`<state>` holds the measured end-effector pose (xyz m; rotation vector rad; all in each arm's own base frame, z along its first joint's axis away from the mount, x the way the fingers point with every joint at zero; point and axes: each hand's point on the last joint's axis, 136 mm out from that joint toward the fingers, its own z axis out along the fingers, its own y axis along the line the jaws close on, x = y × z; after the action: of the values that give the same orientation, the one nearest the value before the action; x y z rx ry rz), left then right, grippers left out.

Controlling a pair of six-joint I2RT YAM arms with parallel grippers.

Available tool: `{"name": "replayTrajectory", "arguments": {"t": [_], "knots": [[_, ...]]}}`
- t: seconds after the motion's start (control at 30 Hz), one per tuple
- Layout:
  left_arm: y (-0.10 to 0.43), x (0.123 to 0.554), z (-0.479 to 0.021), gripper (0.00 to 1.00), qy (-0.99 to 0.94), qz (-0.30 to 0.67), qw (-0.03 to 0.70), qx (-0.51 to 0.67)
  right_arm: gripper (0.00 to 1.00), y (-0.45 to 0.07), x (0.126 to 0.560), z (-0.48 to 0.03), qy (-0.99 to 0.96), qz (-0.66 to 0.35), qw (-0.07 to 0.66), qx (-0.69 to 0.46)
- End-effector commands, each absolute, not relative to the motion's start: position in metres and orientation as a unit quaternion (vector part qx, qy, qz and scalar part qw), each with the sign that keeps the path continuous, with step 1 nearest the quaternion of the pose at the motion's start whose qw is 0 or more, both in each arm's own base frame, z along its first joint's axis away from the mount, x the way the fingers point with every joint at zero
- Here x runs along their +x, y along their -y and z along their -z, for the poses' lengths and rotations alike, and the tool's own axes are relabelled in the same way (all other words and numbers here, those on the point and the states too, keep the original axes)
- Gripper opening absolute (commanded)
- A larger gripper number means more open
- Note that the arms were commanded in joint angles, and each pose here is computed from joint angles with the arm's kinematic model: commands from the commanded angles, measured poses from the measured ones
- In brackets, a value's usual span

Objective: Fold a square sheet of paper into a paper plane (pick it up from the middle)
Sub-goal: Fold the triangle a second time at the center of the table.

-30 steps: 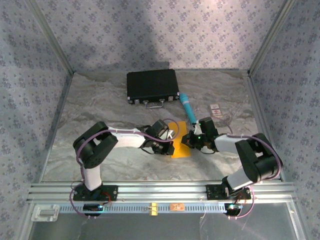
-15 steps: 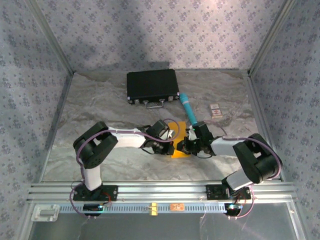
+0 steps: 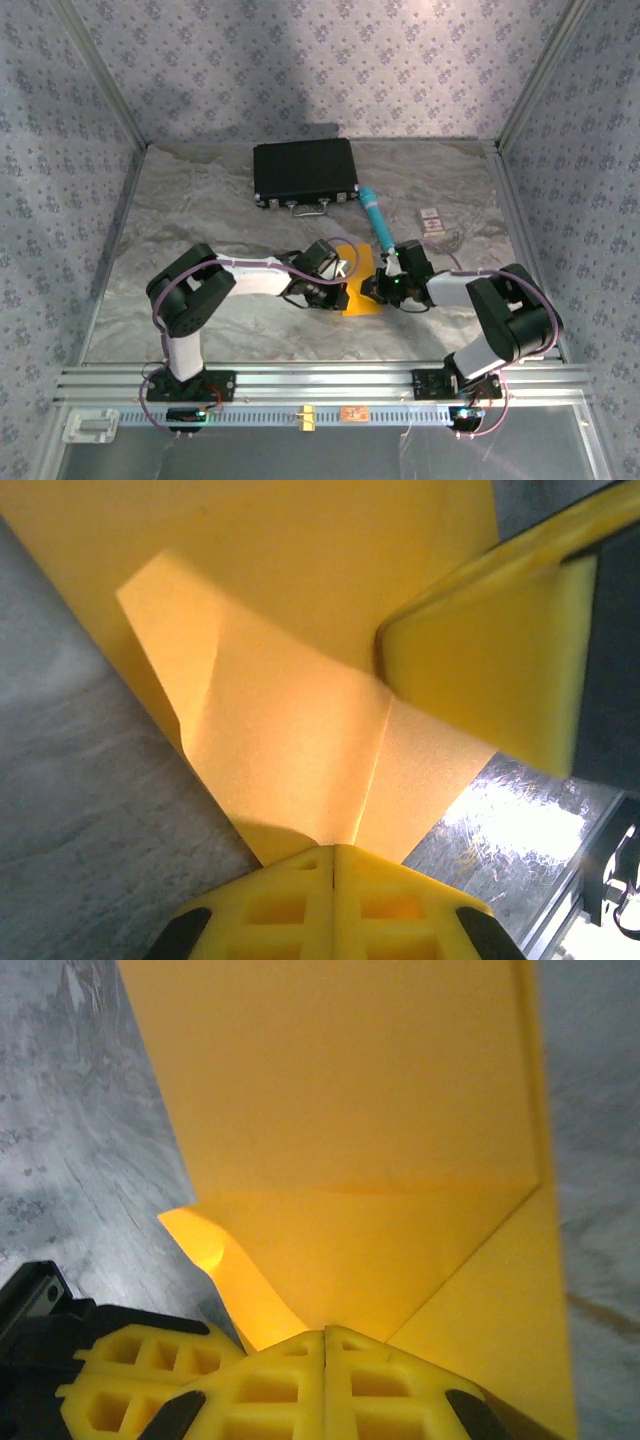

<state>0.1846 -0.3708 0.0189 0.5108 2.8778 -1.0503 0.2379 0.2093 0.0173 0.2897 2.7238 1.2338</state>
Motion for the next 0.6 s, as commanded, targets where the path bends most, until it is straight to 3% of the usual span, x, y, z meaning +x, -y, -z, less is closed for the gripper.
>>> {"name": "replayTrajectory", "arguments": {"t": [0.0,0.27,0.43,0.57], "knots": [[0.347,0.175,0.008,0.0,-0.947,0.278,-0.005,0.158,0.0,-0.188,0.258,-0.006,-0.912,-0.378,0.089,0.132],[0.349,0.176,0.005,0.0,-0.946,0.283,-0.002,0.16,0.0,-0.161,0.279,-0.013,-0.904,-0.372,0.121,0.172],[0.359,0.182,-0.015,0.0,-0.94,0.301,0.015,0.162,0.02,-0.16,0.265,-0.032,-0.907,-0.37,0.136,0.151],[0.372,0.197,-0.049,0.09,-0.931,0.318,0.053,0.17,0.06,-0.155,0.241,-0.037,-0.917,-0.346,0.136,0.144]]}}
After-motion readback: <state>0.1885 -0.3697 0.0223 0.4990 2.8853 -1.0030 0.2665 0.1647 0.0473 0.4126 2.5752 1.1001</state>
